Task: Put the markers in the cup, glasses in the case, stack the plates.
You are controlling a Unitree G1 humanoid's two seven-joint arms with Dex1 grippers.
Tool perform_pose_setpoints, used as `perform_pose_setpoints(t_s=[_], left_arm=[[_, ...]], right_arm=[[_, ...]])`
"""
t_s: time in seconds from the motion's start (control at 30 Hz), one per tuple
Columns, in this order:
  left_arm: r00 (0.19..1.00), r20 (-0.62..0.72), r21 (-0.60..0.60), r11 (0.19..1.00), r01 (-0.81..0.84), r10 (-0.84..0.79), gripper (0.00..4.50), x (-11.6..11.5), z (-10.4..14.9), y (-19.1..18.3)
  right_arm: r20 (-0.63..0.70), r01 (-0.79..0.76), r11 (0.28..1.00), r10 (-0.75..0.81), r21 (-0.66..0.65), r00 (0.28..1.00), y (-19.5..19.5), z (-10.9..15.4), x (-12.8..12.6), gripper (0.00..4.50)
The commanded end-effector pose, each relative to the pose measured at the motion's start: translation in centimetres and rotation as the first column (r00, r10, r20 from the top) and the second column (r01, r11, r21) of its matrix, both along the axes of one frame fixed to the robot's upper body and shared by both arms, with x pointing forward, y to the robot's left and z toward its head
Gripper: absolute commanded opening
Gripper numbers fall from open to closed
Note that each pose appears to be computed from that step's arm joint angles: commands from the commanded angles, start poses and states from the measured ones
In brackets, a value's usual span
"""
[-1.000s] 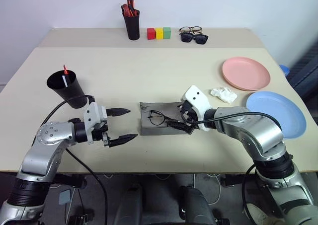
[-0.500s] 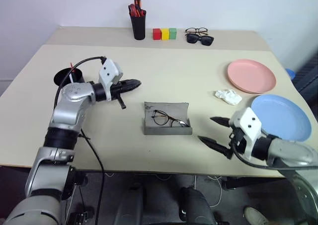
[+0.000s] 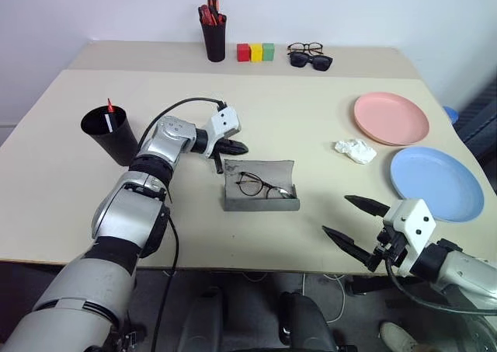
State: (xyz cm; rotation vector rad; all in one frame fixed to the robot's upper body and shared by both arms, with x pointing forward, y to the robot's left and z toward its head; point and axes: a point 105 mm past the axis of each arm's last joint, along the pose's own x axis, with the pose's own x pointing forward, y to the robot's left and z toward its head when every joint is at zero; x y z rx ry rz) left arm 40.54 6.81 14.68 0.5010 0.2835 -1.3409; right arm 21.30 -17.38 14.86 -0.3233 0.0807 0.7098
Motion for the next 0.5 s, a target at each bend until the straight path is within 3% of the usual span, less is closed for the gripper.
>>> perform_pose_setpoints(t_s=[0.03, 0.5], left_arm=[[0.980, -0.059, -0.047, 0.981, 0.186, -0.189, 0.04, -1.8, 2.7, -0.4], [0.893, -0.235, 0.068, 0.910, 0.408, -0.383, 0.04, -8.2, -2.2, -0.4]], right_arm=[[0.051, 0.014, 1.000, -0.014, 0.006, 0.999, 0.3, 1.0, -0.3, 3.97], [0.025, 0.141, 0.990, -0.142, 0.027, 0.990, -2.4, 0.1, 1.4, 3.97]])
